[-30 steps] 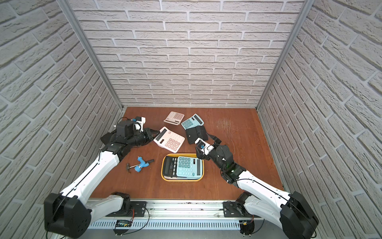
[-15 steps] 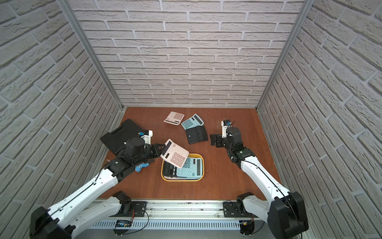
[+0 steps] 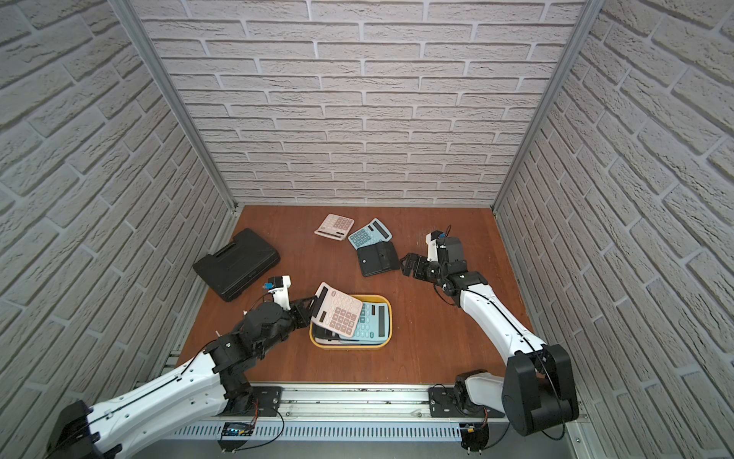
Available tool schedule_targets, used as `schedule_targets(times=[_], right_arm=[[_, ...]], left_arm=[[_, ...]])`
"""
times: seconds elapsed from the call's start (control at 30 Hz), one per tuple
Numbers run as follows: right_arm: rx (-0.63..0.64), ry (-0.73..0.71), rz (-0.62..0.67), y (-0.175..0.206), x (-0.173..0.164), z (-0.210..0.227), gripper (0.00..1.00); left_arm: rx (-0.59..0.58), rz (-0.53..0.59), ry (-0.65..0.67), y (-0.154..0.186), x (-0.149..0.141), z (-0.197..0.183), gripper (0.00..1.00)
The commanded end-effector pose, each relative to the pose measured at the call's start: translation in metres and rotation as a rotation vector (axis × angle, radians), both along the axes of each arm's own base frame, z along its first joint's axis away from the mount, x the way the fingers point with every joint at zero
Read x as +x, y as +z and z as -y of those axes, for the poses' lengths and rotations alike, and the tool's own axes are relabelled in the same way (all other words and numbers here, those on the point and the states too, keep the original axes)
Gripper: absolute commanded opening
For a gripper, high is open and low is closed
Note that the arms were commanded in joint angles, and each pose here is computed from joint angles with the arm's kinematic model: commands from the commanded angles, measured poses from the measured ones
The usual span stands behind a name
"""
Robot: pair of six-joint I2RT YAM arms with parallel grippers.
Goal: Put the calculator in the storage box
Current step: Place the calculator in the storage box.
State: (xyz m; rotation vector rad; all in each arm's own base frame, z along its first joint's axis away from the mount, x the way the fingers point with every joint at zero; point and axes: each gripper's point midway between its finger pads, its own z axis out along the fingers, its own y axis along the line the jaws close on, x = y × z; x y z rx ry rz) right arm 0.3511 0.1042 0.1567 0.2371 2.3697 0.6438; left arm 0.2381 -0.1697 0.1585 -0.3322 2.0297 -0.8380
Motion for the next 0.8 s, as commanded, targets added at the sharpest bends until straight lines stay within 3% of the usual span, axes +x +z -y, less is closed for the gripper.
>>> schedule_targets(times=[0.0, 0.6, 0.77], right_arm=[[0.046, 0.008, 0.000, 0.002, 0.001, -0.004, 0.99], [0.055, 0.047, 0.002, 0.000, -0.001, -0.008, 0.99], [0.073, 0.055, 0.010, 0.001, 0.000, -0.011, 0.99]], left_arm=[[-0.103, 0.130, 0.086, 0.033, 0.009, -0.003, 0.00], [-0.096, 0.043, 0.161, -0.008, -0.006, -0.010, 0.00], [-0.103, 0.014, 0.164, -0.017, -0.009, -0.011, 0.26]])
